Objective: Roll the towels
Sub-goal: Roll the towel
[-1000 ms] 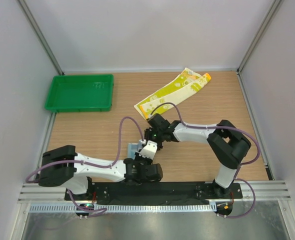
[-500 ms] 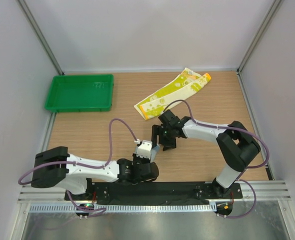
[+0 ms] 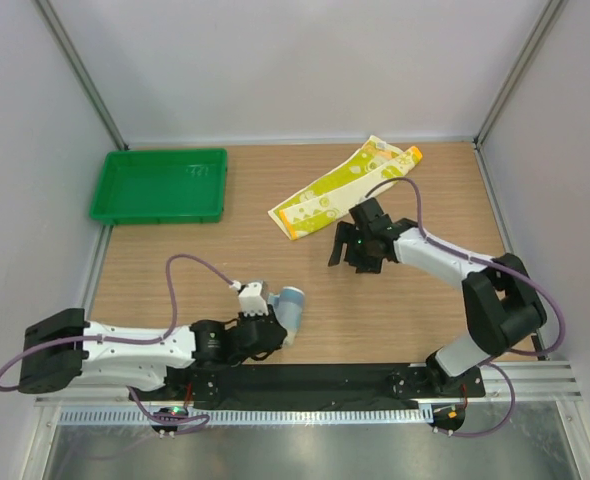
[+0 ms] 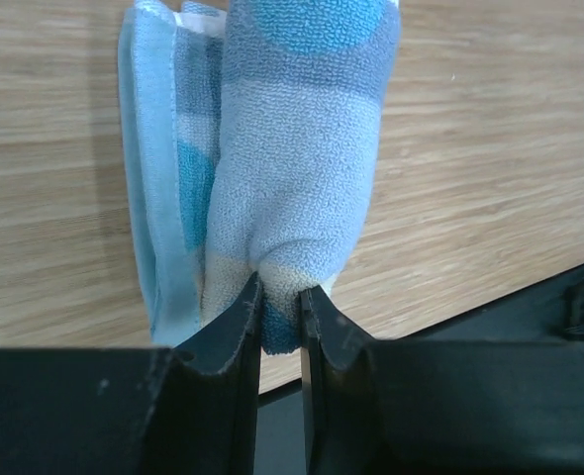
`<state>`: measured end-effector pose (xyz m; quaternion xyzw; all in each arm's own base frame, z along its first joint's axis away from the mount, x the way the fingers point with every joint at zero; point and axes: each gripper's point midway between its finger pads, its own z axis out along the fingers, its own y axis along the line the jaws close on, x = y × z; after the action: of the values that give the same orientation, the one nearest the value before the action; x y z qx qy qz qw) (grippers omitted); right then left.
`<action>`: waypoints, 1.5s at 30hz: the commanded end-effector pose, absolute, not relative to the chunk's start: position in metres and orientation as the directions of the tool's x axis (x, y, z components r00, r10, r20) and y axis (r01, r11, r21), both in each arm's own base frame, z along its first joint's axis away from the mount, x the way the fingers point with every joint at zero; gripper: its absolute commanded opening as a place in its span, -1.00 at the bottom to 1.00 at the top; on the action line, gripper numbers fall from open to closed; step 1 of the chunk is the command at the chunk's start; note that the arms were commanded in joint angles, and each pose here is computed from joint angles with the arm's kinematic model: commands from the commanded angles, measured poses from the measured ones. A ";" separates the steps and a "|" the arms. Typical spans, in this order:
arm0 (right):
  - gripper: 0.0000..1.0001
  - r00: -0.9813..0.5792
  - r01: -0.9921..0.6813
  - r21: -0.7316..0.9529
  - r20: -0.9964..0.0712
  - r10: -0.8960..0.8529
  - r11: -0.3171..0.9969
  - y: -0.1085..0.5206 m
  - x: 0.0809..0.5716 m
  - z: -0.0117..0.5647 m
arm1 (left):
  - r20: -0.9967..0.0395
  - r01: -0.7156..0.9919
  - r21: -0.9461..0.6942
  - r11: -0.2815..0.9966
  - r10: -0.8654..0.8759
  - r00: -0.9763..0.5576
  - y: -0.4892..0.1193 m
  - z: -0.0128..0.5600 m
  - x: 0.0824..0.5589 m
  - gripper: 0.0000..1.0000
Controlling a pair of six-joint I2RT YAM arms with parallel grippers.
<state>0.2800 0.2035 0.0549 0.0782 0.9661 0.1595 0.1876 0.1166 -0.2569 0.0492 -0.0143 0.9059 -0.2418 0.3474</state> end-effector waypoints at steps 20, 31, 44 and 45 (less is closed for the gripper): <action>0.63 -0.893 -0.273 0.800 -0.418 0.169 0.535 0.280 0.231 0.105 | -0.209 -0.407 -0.640 0.652 -0.657 -0.724 -0.168 -0.011 0.095 -1.00; 0.59 -0.879 -0.412 0.774 -0.476 0.013 0.481 0.349 0.201 0.066 | -0.152 -0.492 -0.569 0.660 -0.672 -0.725 -0.157 -0.034 0.081 -0.99; 0.49 -0.894 -0.428 0.839 -0.448 -0.021 0.336 0.372 0.176 0.042 | -0.161 -0.510 -0.534 0.674 -0.674 -0.721 -0.153 -0.036 0.079 -1.00; 0.48 -0.896 -0.425 0.843 -0.443 -0.022 0.330 0.373 0.175 0.040 | -0.159 -0.512 -0.534 0.673 -0.675 -0.721 -0.153 -0.036 0.079 -1.00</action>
<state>0.1825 0.3689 0.0427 -0.1329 0.8091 0.5442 0.1777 0.1088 -0.2106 0.0342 -0.3494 0.8326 -0.3846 0.1919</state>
